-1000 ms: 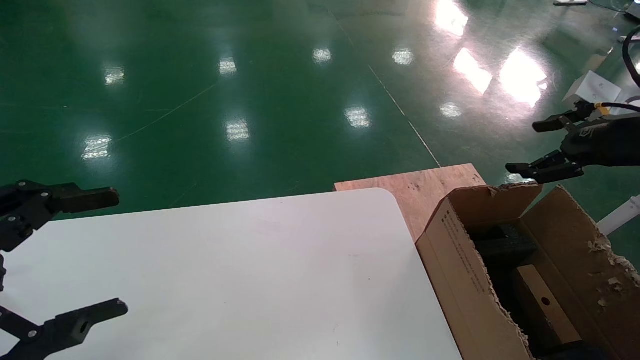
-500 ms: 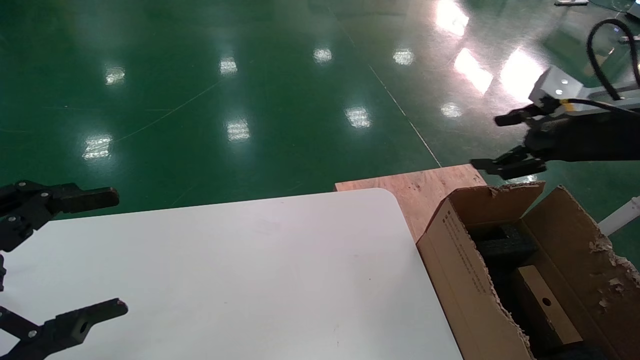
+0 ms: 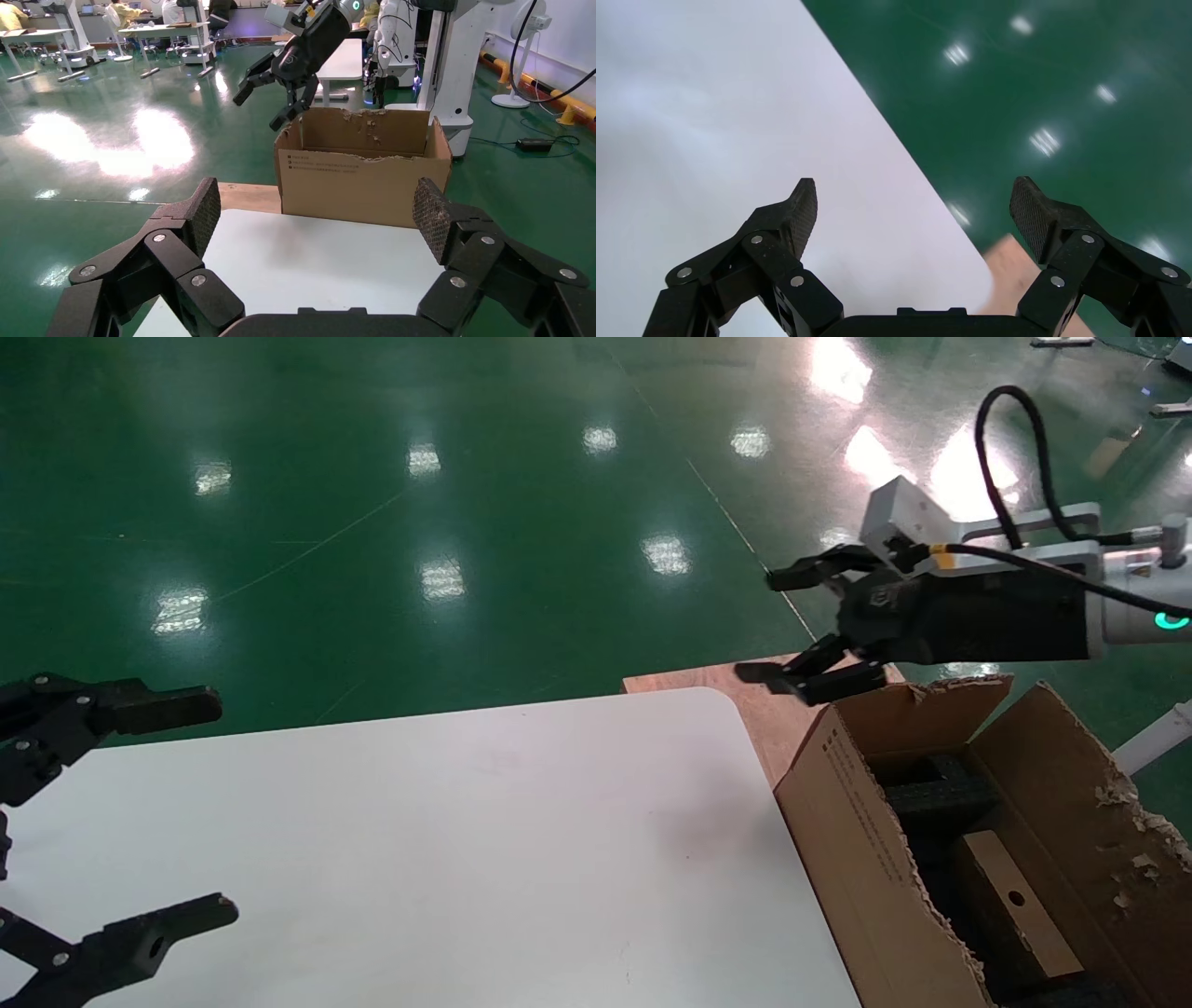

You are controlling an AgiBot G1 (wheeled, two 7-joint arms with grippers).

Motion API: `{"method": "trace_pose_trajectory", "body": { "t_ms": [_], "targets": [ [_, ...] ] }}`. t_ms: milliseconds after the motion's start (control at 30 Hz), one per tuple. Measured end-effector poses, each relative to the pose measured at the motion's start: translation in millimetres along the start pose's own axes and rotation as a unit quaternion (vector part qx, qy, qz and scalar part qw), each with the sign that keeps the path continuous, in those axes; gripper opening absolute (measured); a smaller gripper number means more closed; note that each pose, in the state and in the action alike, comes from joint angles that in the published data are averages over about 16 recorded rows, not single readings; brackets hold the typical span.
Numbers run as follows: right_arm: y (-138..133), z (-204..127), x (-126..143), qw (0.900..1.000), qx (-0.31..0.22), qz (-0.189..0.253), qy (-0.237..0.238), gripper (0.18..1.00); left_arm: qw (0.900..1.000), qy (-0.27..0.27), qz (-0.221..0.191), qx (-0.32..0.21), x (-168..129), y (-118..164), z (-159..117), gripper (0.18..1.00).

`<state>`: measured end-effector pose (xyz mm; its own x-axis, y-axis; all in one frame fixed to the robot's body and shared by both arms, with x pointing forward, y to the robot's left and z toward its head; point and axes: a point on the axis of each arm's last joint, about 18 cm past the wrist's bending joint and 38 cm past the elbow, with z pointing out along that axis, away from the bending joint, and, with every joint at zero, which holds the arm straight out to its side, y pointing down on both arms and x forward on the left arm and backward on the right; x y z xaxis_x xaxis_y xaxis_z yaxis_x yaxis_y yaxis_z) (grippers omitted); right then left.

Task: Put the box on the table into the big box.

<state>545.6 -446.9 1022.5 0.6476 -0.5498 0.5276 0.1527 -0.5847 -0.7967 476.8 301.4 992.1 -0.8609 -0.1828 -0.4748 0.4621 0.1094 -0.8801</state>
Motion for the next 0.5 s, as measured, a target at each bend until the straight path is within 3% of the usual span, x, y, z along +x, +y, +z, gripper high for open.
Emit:
{"method": "trace_pose_trajectory", "body": {
  "t_ms": [500],
  "targets": [
    [-36.4,38.6,-57.3,0.988,0.119,-0.012,-0.101,1.001,1.0,0.0,0.0,0.0,0.0,0.0,0.0,1.001]
  ]
}}
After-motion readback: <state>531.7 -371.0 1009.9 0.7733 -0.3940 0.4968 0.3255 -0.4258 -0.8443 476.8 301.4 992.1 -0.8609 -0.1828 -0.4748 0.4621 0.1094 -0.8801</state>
